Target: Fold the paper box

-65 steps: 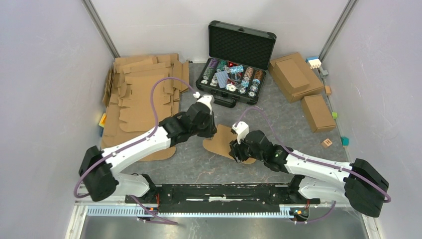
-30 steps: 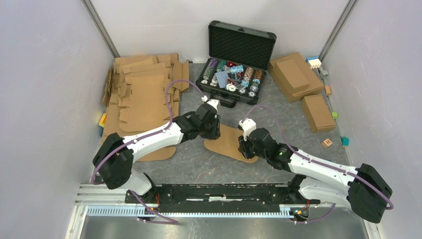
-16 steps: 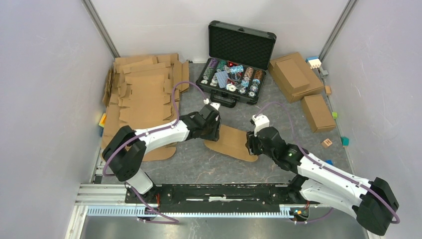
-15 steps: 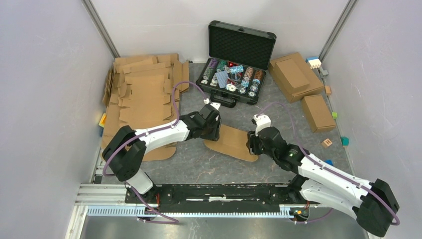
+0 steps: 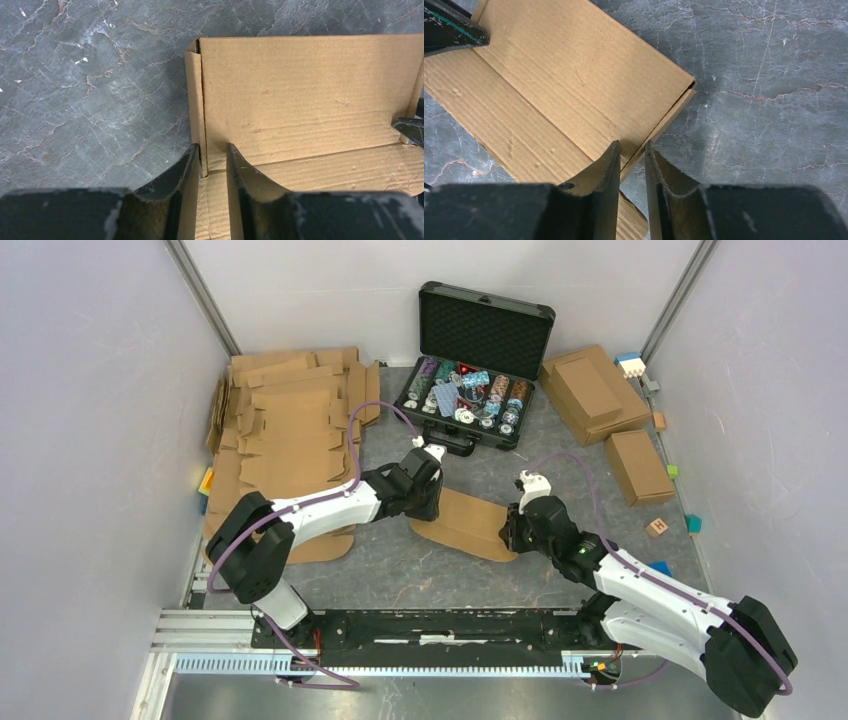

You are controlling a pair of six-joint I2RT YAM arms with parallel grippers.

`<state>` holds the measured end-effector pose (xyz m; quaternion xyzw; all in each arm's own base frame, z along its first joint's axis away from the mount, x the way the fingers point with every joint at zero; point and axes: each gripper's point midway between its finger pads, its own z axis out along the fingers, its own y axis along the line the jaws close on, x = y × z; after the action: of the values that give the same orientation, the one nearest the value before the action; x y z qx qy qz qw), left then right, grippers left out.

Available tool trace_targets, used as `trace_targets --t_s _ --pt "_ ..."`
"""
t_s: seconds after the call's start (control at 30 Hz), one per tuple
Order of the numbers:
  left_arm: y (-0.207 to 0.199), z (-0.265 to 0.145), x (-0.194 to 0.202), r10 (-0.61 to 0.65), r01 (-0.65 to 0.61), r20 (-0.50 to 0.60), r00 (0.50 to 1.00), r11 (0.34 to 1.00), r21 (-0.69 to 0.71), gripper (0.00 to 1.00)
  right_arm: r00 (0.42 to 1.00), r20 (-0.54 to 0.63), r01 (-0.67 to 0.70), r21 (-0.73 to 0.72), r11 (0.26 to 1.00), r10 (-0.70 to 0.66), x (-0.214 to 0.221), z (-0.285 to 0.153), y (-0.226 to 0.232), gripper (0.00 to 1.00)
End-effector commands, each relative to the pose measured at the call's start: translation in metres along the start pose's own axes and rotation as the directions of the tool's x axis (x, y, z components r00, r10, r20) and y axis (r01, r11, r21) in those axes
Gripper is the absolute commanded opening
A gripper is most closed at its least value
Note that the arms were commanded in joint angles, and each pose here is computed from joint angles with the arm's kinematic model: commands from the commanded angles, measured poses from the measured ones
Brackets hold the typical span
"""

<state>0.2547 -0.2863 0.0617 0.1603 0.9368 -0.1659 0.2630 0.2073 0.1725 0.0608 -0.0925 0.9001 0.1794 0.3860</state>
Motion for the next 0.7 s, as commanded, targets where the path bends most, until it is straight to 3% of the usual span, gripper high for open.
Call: trace_targets --t_s 0.0,0.23,0.37,0.43,0.57,0.67 --pt "-0.013 0.005 -0.001 0.061 -0.060 -0.006 0.998 0.995 0.084 0.29 1.000 0.009 -0.025 -0.074 0.997 0.025 -0.002 0.001 0.013 0.25" --pt "-0.020 0.005 0.002 0.077 -0.074 -0.016 0.997 0.989 0.130 0.24 1.000 -0.009 0.005 -0.170 0.985 -0.006 -0.002 -0.003 0.030 0.22" --pt "-0.014 0.006 0.001 0.085 -0.083 -0.012 0.996 0.992 0.096 0.24 0.998 -0.024 0.056 -0.184 0.981 -0.061 -0.004 -0.008 0.033 0.28" --pt "-0.012 0.005 -0.001 0.094 -0.094 0.003 0.996 0.992 0.088 0.24 0.995 -0.017 0.100 -0.097 0.990 -0.102 -0.011 -0.011 0.017 0.34" --pt "-0.012 0.004 -0.004 0.122 -0.123 0.020 0.992 0.988 0.097 0.24 0.979 0.028 0.204 0.014 0.979 -0.204 -0.037 -0.025 0.000 0.59" --pt "-0.012 0.005 -0.003 0.147 -0.148 0.012 0.989 0.984 0.101 0.24 0.963 0.047 0.266 0.009 0.964 -0.266 -0.053 -0.031 0.005 0.98"
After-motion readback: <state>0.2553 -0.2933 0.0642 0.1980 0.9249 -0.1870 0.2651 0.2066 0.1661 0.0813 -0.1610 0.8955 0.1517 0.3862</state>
